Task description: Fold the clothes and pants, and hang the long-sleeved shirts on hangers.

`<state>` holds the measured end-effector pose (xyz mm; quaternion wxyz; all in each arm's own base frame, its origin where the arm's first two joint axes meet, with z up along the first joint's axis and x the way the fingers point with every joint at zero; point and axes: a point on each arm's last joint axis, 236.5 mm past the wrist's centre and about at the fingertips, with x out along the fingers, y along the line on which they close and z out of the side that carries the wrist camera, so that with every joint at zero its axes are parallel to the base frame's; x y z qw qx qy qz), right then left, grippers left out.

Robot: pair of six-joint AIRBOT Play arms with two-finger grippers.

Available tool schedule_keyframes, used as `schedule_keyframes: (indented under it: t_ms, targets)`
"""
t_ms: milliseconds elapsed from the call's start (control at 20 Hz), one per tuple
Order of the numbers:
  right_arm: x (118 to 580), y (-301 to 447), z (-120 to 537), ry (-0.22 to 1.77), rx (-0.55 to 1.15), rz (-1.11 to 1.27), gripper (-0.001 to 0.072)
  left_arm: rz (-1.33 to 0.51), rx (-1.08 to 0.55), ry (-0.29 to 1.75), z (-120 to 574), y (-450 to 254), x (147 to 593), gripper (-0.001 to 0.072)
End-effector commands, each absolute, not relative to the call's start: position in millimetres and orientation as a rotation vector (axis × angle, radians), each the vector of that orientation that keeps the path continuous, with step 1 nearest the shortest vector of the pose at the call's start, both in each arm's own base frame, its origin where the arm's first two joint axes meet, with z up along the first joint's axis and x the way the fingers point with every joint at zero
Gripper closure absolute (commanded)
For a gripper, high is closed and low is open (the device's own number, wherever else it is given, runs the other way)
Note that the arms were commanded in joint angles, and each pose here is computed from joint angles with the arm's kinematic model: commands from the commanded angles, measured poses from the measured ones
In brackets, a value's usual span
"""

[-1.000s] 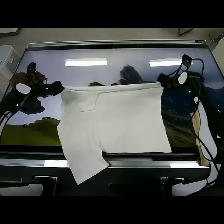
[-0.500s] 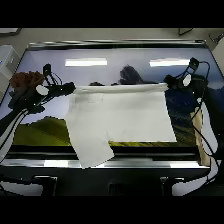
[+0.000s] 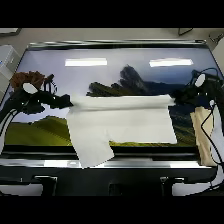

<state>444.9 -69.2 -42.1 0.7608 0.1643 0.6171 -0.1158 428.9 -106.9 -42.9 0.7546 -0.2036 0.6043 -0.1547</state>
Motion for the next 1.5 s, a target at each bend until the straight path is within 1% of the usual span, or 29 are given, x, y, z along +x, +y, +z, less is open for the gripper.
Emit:
schedule_keyframes:
  t_ms: [0, 150, 300, 350, 400, 450, 500, 550, 650, 750, 850, 900, 1000, 1150, 1350, 1400, 1450]
  targets:
    - [395.9, -60.4, -74.8, 1.547, 0.316, -0.194, 0.0674, -0.365, -0.460, 1.505, -73.8, -123.9, 377.9, 0.0681]
    - [397.0, -63.0, -77.0, 1.542, 0.314, -0.209, 0.0674, -0.356, -0.468, 1.540, -83.7, -125.9, 366.1, 0.0681]
    - [398.3, -57.0, -76.2, 1.540, 0.342, -0.196, 0.0673, -0.325, -0.510, 1.543, -82.8, -121.7, 367.7, 0.0678]
    - [397.1, -55.4, -74.7, 1.546, 0.348, -0.192, 0.0611, -0.330, -0.525, 1.540, -77.7, -120.5, 370.1, 0.0601]
    - [395.1, -56.3, -69.0, 1.556, 0.342, -0.193, 0.0385, -0.338, -0.533, 1.542, -69.8, -116.8, 372.3, 0.0421]
    - [392.3, -62.0, -59.4, 1.572, 0.309, -0.184, 0.0234, -0.349, -0.540, 1.547, -57.1, -109.2, 374.0, 0.0218]
    - [387.5, -70.3, -46.9, 1.590, 0.292, -0.173, 0.0179, -0.361, -0.537, 1.548, -43.5, -99.5, 374.9, 0.0166]
    - [381.9, -82.5, -36.8, 1.596, 0.312, -0.189, 0.0149, -0.380, -0.521, 1.556, -30.9, -87.8, 370.1, 0.0167]
    - [354.4, -108.0, -26.5, 1.644, 0.423, -0.240, 0.0150, -0.327, -0.472, 1.632, -27.4, -58.7, 340.0, 0.0167]
    - [323.1, -117.3, -34.0, 1.727, 0.515, -0.248, 0.0150, -0.298, -0.451, 1.684, -41.7, -53.6, 302.0, 0.0174]
    - [293.8, -112.2, -51.1, 1.810, 0.572, -0.237, 0.0150, -0.304, -0.501, 1.715, -66.4, -71.3, 259.0, 0.0183]
    - [284.2, -106.6, -58.0, 1.843, 0.574, -0.217, 0.0150, -0.325, -0.539, 1.724, -77.4, -84.9, 238.2, 0.0183]
    - [277.8, -93.1, -66.4, 1.865, 0.603, -0.176, 0.0151, -0.388, -0.611, 1.726, -89.3, -111.2, 209.5, 0.0184]
    - [283.3, -84.8, -66.3, 1.846, 0.641, -0.149, 0.0151, -0.411, -0.618, 1.749, -105.3, -130.2, 188.6, 0.0192]
    - [279.7, -80.9, -62.3, 1.862, 0.640, -0.120, 0.0151, -0.377, -0.572, 1.728, -116.6, -147.6, 190.8, 0.0193]
    - [279.4, -80.6, -62.0, 1.863, 0.640, -0.117, 0.0151, -0.376, -0.567, 1.724, -117.3, -152.3, 191.1, 0.0221]
    - [279.7, -80.7, -62.1, 1.862, 0.640, -0.118, 0.0151, -0.369, -0.565, 1.732, -117.7, -156.4, 189.2, 0.0280]
